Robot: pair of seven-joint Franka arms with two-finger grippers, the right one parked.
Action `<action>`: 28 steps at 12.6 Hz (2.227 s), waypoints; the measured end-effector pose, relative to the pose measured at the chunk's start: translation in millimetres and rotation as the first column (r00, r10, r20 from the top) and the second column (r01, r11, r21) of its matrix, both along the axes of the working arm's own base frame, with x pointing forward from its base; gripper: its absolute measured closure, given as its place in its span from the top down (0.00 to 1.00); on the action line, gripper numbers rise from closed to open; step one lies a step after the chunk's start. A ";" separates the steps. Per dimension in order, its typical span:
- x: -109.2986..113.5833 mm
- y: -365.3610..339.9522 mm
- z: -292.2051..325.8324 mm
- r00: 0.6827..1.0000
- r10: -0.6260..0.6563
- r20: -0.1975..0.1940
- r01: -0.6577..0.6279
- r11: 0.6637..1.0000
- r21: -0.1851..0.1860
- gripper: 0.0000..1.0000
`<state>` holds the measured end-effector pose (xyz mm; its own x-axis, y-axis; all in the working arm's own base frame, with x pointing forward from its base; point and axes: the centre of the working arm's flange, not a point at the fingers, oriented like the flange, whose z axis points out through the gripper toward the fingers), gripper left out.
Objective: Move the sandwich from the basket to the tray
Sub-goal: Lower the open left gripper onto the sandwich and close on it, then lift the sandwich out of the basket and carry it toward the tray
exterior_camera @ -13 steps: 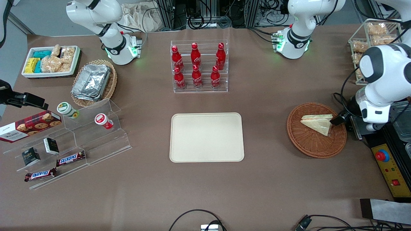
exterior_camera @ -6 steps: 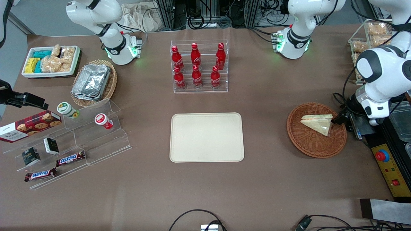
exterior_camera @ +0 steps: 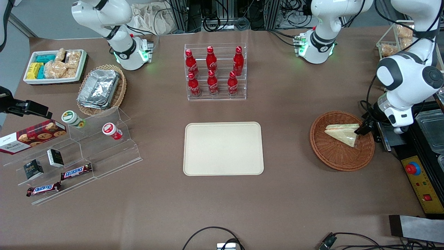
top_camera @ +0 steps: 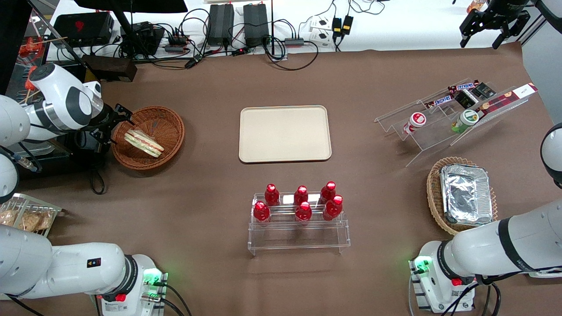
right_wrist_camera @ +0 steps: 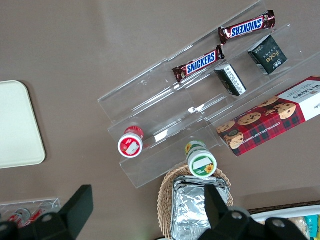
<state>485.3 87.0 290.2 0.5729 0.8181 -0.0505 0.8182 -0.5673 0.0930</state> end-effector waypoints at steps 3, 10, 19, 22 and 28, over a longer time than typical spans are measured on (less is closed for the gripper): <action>-0.2 1.0 -9.7 1.000 0.011 0.000 -0.011 1.000 0.000 1.00; -1.4 -0.5 -37.0 0.998 0.054 0.015 -0.054 0.999 -0.008 1.00; 0.1 -11.1 -42.2 0.999 0.049 0.013 -0.049 0.999 -0.017 0.51; 0.5 -11.8 -41.9 0.999 0.044 0.016 -0.044 0.999 -0.016 0.24; 3.2 -16.7 -16.0 0.988 -0.151 0.043 0.152 0.988 -0.018 0.23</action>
